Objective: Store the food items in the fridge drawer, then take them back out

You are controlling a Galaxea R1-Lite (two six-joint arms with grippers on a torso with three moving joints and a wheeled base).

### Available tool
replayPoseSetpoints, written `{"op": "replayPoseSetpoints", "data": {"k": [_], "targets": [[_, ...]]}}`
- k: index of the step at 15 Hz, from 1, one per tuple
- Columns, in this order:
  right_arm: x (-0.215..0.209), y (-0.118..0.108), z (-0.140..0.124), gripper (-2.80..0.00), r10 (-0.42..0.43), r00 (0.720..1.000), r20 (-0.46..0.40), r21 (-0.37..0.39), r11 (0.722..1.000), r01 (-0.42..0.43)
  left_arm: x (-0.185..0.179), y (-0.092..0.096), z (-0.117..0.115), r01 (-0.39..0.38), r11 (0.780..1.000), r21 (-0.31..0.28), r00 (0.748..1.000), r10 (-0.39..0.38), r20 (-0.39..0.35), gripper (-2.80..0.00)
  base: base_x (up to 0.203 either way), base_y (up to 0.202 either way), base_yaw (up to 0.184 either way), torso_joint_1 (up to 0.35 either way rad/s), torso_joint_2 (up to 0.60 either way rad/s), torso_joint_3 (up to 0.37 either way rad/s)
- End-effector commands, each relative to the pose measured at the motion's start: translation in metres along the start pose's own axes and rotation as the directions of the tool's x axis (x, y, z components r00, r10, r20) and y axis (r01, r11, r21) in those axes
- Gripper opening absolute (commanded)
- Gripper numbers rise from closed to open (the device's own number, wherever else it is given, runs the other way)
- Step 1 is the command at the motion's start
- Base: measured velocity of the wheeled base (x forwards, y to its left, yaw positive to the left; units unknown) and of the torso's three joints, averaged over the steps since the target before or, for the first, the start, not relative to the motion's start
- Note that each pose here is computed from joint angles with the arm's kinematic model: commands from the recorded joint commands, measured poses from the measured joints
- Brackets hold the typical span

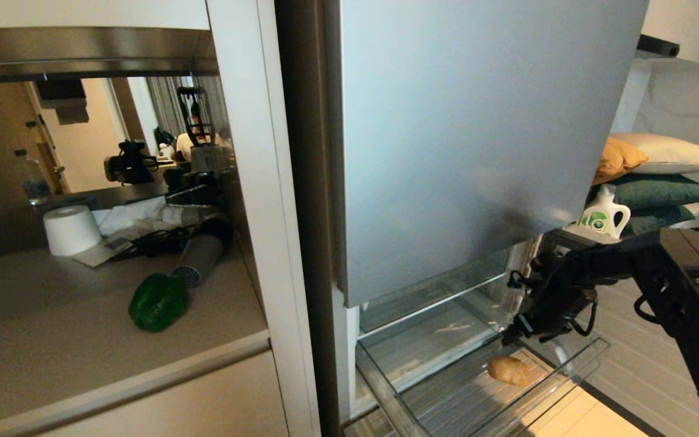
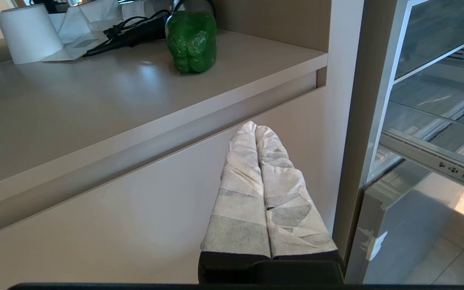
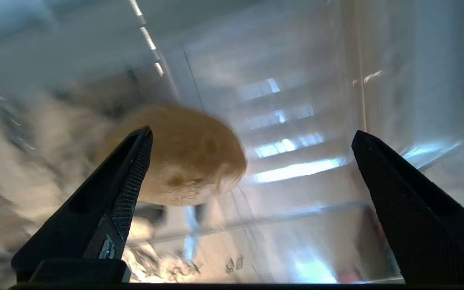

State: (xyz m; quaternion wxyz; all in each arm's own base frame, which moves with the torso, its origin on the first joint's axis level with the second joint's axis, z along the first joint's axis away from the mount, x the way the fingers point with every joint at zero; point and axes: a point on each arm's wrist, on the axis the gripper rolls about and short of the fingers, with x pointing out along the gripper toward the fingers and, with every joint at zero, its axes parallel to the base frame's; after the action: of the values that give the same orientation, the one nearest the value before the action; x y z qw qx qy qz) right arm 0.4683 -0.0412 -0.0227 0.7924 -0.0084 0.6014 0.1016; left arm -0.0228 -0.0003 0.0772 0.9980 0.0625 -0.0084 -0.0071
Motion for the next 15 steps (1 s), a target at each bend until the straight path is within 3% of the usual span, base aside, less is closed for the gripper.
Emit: {"op": "replayPoseSetpoints", "data": {"k": [1,15], "targets": [[-0.018,0.002,0.007,0.00,0.032,0.998,0.048,-0.006,0.999,-0.032,0.001,0.000,-0.003,0.001,1.000,0.001,1.000,-0.001,-0.011,-2.80,0.000,0.000,0.000,0.000,0.00,0.000],[0.004,0.016,-0.025,0.00,0.117,0.990,-0.076,-0.063,0.991,-0.121,0.001,0.000,-0.003,0.001,1.000,0.001,1.000,-0.001,-0.008,-2.80,0.000,0.000,0.000,0.000,0.00,0.000]]}}
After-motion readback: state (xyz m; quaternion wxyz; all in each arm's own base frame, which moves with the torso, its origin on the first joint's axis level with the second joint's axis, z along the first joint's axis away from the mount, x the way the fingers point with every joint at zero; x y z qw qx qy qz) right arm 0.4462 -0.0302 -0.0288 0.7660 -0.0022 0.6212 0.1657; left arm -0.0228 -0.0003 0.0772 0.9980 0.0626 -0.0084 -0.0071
